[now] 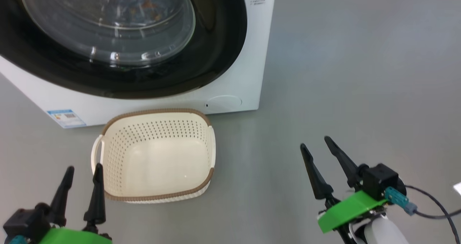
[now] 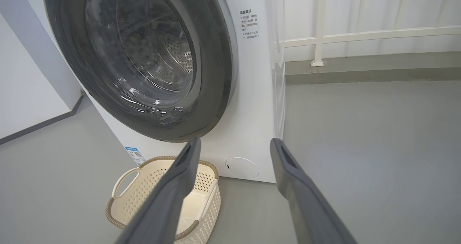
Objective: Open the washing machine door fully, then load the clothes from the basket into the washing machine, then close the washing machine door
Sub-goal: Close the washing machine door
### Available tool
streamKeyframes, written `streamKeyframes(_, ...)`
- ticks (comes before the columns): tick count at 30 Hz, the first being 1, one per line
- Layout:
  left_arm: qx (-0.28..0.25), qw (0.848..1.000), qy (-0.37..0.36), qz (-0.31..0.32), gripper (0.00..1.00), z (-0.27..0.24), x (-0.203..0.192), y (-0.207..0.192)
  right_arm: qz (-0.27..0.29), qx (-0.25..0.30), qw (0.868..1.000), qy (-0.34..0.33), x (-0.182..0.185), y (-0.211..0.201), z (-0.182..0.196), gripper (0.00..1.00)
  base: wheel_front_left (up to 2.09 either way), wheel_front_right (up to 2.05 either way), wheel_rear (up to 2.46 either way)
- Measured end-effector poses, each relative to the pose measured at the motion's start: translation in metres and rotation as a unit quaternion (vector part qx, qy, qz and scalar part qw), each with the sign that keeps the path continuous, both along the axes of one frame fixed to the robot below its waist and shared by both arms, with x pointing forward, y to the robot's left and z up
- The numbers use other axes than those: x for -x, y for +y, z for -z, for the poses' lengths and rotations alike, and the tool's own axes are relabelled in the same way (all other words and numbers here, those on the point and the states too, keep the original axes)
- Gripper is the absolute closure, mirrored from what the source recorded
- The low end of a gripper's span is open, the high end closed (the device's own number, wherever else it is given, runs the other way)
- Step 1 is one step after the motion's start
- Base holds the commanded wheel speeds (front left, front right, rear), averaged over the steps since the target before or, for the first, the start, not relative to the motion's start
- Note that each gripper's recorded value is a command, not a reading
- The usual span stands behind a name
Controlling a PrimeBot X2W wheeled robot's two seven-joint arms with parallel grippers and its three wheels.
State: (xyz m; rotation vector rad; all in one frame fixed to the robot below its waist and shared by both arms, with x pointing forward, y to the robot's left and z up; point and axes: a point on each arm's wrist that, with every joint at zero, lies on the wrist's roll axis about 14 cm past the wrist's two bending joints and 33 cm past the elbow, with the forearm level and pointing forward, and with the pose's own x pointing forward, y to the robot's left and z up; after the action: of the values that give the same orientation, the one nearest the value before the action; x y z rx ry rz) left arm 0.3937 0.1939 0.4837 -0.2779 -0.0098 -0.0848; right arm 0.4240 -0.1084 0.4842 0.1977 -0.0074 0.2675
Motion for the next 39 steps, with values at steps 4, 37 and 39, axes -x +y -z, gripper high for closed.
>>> streamKeyframes(4,0.002,1.0,0.003,0.0,0.0,0.001,0.009,-0.001,0.017,-0.001,1.0,0.0,0.013,-0.011,-0.002,0.0,0.0,0.0,0.0)
streamKeyframes(37,-0.027,0.999,0.001,-0.029,0.0,0.0,0.066,0.007,0.088,-0.008,0.996,-0.017,0.073,-0.055,-0.015,0.0,0.0,0.0,0.0)
streamKeyframes(39,-0.027,0.999,0.002,-0.031,0.0,0.0,0.066,0.008,0.088,-0.008,0.996,-0.017,0.073,-0.056,-0.015,0.0,0.0,0.0,0.0)
